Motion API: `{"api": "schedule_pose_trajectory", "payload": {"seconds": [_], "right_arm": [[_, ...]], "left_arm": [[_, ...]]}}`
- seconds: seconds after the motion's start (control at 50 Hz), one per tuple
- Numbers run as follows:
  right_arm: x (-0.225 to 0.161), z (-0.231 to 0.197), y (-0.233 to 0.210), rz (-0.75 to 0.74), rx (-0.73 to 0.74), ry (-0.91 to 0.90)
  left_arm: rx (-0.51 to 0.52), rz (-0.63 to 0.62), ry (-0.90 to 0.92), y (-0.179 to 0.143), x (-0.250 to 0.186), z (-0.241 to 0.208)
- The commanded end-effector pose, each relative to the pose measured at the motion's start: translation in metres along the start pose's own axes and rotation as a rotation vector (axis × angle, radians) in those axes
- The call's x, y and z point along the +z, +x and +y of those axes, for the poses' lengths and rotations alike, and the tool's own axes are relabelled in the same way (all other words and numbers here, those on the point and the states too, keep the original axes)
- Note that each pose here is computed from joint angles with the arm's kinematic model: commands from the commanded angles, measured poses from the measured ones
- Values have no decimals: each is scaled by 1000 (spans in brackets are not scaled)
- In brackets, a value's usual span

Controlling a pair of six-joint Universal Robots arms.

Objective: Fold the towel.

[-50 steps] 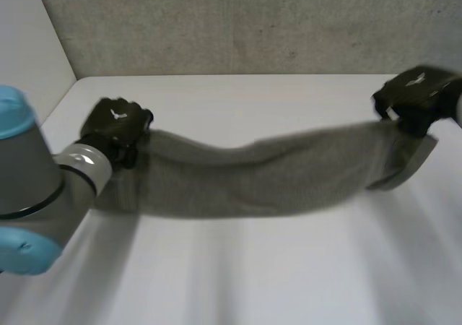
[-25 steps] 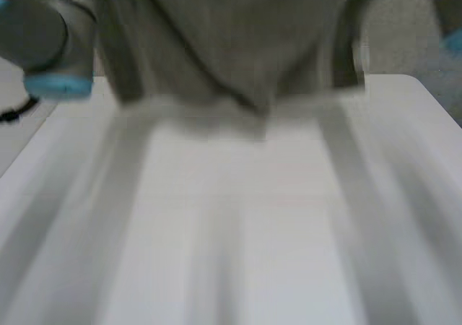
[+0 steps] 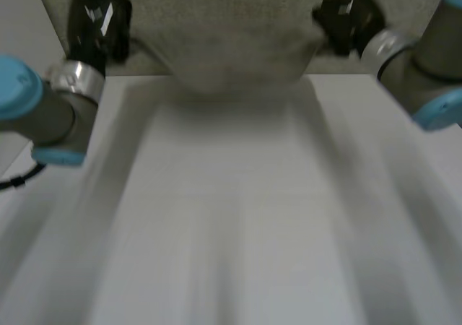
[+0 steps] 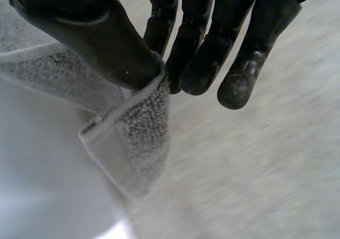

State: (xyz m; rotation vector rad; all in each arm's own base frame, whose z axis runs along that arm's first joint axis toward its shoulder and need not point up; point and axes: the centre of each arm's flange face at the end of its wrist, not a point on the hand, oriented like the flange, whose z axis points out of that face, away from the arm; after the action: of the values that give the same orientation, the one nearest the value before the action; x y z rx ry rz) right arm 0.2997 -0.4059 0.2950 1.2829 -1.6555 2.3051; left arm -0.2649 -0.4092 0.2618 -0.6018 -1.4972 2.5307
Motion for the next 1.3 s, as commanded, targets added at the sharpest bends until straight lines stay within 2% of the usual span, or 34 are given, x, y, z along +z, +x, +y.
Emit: {"api": "schedule_pose_trajectory", "payload": {"seconds": [0.02, 0.14, 0.24, 0.42, 0.58, 0.7, 0.74, 0.86, 0.96, 1.0, 1.1, 1.18, 1.3], "right_arm": [[-18, 80, -71, -176, 7, -174], [-42, 113, -99, -266, -45, -273], [-52, 99, -88, -255, -45, -277], [-85, 48, -35, -159, -60, -260], [-120, 37, -1, -170, 10, -419], [-151, 17, 19, -213, 63, -521], [-165, 13, 31, -224, 69, -566], [-178, 18, 35, -308, 13, -587], [-165, 39, 24, -369, 24, -586], [-158, 48, 21, -376, 32, -588], [-113, 69, -6, -401, 46, -536], [-80, 89, -15, -370, 25, -533], [-53, 105, -26, -325, 5, -514]], "left_arm": [[-28, 37, -239, 12, -49, 81], [-25, 45, -343, 9, -76, 103], [-24, 83, -402, 12, -91, 105], [57, 117, -408, -3, -108, 60], [75, 121, -330, -9, -120, 2], [48, 203, -363, -1, -144, -32], [15, 277, -393, 6, -159, -46], [-38, 342, -447, 1, -171, -45], [-53, 354, -475, -1, -165, -26], [-72, 375, -511, 3, -154, -2], [-80, 405, -541, 13, -128, 36], [-53, 365, -574, 20, -102, 68], [-30, 321, -591, 23, -78, 92]]}}
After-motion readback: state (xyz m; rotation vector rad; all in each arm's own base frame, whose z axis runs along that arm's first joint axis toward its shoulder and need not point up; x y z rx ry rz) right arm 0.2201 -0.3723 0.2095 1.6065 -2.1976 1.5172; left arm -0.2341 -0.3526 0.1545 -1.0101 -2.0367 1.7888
